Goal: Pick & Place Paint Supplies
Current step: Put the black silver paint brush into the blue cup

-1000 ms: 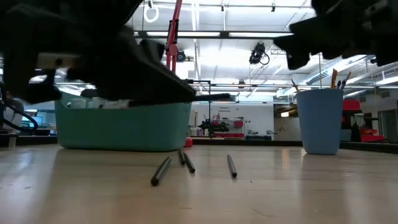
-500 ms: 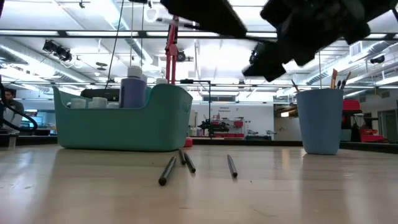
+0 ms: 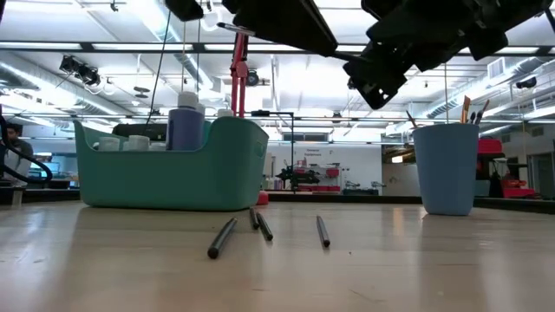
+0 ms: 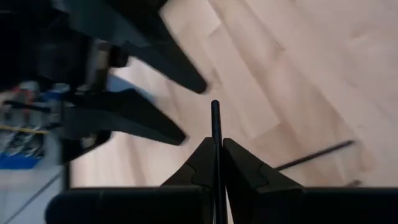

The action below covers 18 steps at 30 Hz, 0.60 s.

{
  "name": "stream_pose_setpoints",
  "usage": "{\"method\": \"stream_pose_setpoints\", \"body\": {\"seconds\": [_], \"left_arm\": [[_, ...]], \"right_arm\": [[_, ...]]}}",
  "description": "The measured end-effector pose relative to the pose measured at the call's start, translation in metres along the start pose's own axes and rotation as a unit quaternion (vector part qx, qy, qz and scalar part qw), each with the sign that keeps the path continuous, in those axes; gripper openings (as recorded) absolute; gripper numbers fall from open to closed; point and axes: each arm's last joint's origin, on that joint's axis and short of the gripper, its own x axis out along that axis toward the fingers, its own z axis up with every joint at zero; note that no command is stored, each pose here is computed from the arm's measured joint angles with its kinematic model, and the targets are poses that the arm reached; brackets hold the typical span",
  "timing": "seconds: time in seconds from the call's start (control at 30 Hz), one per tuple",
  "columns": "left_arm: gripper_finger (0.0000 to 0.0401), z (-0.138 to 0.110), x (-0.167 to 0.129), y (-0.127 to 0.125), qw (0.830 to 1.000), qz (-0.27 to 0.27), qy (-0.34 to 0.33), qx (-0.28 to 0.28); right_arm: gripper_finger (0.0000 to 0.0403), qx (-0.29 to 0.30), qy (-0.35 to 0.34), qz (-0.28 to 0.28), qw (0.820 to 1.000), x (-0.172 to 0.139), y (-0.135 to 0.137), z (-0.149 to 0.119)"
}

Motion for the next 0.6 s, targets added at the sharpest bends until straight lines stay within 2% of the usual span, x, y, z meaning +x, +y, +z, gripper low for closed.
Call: {"method": "stream_pose_setpoints", "body": {"seconds": [0.1,0.4,0.6], "left_arm": [[0.0022,0.0015,0.0003,0.0023,1.0,0.02,-0.003,0.005],[0.0022,0.0044,0.0002,0.0037,0.999,0.03,-0.014,0.022],[0.0022,0.0046,0.0065,0.0024,0.998,0.037,-0.017,0.053]], "right_arm": [[0.019,0.001,-0.007,-0.007,1.0,0.0003,-0.0004,0.0008],[0.0186,0.012,-0.013,-0.01,1.0,0.0002,-0.0003,0.0019],[0.0138,0.011,-0.014,0.001,1.0,0.0002,0.0004,0.0023]]}}
